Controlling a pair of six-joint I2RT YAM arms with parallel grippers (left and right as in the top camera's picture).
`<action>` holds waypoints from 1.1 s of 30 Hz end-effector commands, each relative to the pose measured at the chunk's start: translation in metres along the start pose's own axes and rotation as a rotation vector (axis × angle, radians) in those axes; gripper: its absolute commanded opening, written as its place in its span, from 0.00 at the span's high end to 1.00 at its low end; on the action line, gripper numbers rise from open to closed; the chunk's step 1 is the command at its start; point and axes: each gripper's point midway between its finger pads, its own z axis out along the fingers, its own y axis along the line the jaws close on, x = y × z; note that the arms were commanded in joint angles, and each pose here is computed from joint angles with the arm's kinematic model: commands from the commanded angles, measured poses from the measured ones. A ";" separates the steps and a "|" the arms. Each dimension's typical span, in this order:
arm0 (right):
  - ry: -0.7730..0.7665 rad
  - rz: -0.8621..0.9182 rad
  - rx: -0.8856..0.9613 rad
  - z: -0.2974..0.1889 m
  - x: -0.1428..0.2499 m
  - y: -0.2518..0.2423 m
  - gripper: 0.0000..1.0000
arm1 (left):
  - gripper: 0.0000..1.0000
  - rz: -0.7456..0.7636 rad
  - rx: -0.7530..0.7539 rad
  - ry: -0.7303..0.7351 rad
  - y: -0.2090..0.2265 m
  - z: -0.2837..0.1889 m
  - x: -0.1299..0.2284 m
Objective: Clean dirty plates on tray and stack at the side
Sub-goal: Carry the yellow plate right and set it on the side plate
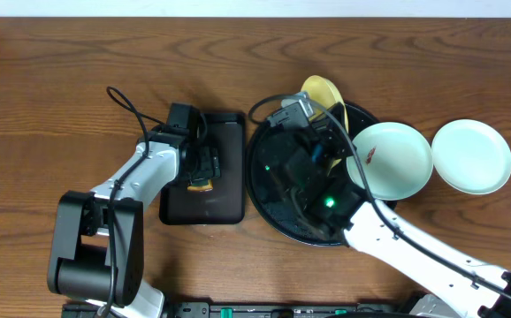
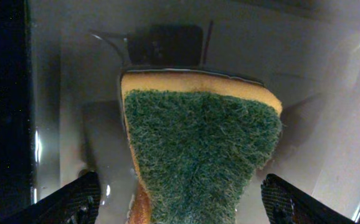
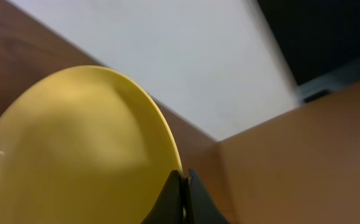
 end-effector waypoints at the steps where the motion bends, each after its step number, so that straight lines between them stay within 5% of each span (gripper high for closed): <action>1: 0.000 0.215 -0.181 0.013 -0.002 0.015 0.99 | 0.16 0.006 -0.016 0.020 0.003 0.006 0.005; 8: 0.150 0.580 -0.649 0.037 0.018 0.050 0.99 | 0.16 0.006 -0.016 0.020 0.003 0.006 0.005; 13: 0.194 0.864 -0.765 0.063 0.031 0.002 0.99 | 0.16 0.006 -0.016 0.020 0.003 0.006 0.005; 22: 0.464 1.197 -0.313 0.122 0.183 -0.132 0.99 | 0.16 0.006 -0.017 0.020 0.003 0.006 0.005; 33: 0.680 1.482 0.159 0.115 0.352 -0.228 0.99 | 0.16 0.006 -0.017 0.020 0.003 0.006 0.005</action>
